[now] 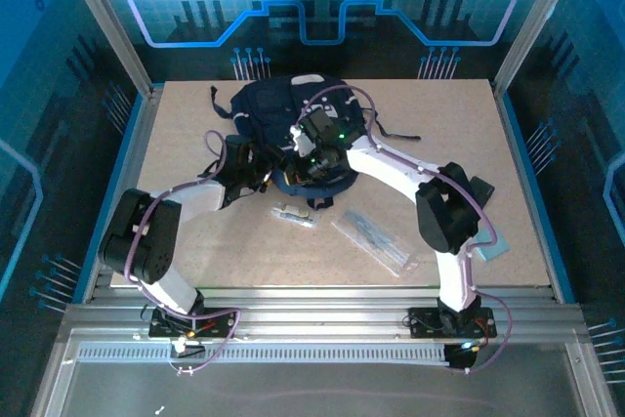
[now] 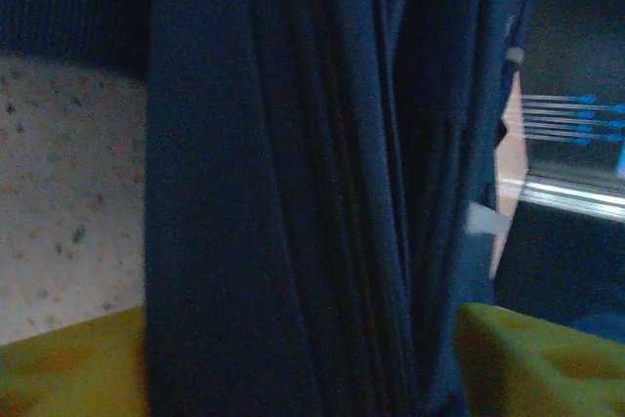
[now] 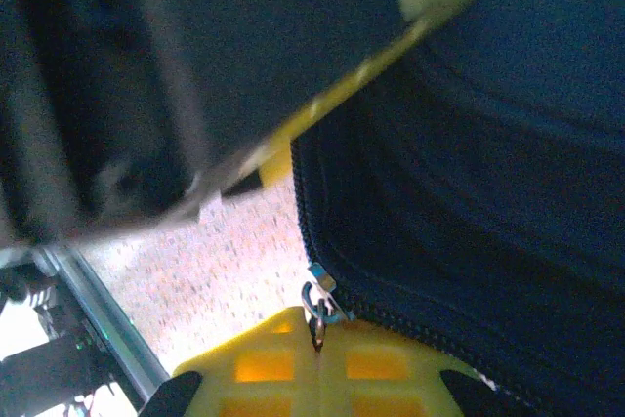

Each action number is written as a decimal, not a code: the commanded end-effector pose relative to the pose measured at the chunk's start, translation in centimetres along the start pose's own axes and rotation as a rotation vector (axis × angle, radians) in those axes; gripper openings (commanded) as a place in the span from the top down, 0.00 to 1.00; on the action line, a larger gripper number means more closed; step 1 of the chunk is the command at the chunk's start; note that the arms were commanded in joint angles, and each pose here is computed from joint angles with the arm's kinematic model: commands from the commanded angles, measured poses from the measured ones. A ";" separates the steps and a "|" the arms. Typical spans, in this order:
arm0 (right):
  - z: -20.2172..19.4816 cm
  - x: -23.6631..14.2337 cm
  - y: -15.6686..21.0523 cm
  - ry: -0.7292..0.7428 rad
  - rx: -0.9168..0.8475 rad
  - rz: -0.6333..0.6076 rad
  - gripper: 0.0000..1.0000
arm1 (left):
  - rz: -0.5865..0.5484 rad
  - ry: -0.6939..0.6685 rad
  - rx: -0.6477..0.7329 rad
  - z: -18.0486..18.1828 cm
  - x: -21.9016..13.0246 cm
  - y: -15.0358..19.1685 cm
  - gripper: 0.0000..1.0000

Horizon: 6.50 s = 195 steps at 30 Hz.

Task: Pack books, pencil case, and school supplies into a backpack

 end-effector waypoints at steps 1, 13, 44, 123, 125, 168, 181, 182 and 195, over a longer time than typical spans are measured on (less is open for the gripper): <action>2.1 -2.8 1.7 -0.046 -0.030 0.009 1.00 | -0.074 0.058 0.008 -1.6 0.5 -1.3 0.50; -6.5 -4.2 5.4 0.298 -0.083 0.113 1.00 | -0.058 0.093 0.026 -2.3 -1.0 -2.0 1.00; -12.1 -3.2 -0.8 0.442 -0.277 -0.019 1.00 | 0.079 0.034 0.196 -2.0 -4.5 -8.9 1.00; -4.4 6.6 -0.2 -0.088 -0.071 -0.131 0.35 | -0.111 -0.271 -0.175 8.5 -3.9 3.1 0.32; -4.0 6.4 0.0 -0.090 -0.074 -0.127 0.35 | -0.106 -0.283 -0.182 9.2 -4.1 3.4 0.33; -2.0 6.9 -3.5 -0.111 -0.145 -0.239 0.34 | -0.158 -0.211 -0.153 8.6 -9.4 1.3 0.01; -0.7 7.4 -3.7 -0.199 -0.220 -0.255 0.36 | -0.259 -0.208 -0.147 9.3 -8.2 -4.3 0.02; -0.2 7.2 -3.7 -0.218 -0.232 -0.255 0.36 | -0.252 -0.210 -0.139 9.1 -7.5 -4.7 0.03; 1.9 7.8 -4.5 -0.278 -0.276 -0.241 0.38 | -0.142 -0.191 -0.150 10.4 -3.6 -4.7 0.35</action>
Point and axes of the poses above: each hand's point on the last joint's axis, 136 mm out from that joint toward the fingers, its own x axis out along the fingers, its own z axis along the line the jaws close on, y = z × x, the point moved 6 cm from there along -x, back along the fingers, and after that the axes turned 1 degree about x, right-handed, at the moved point
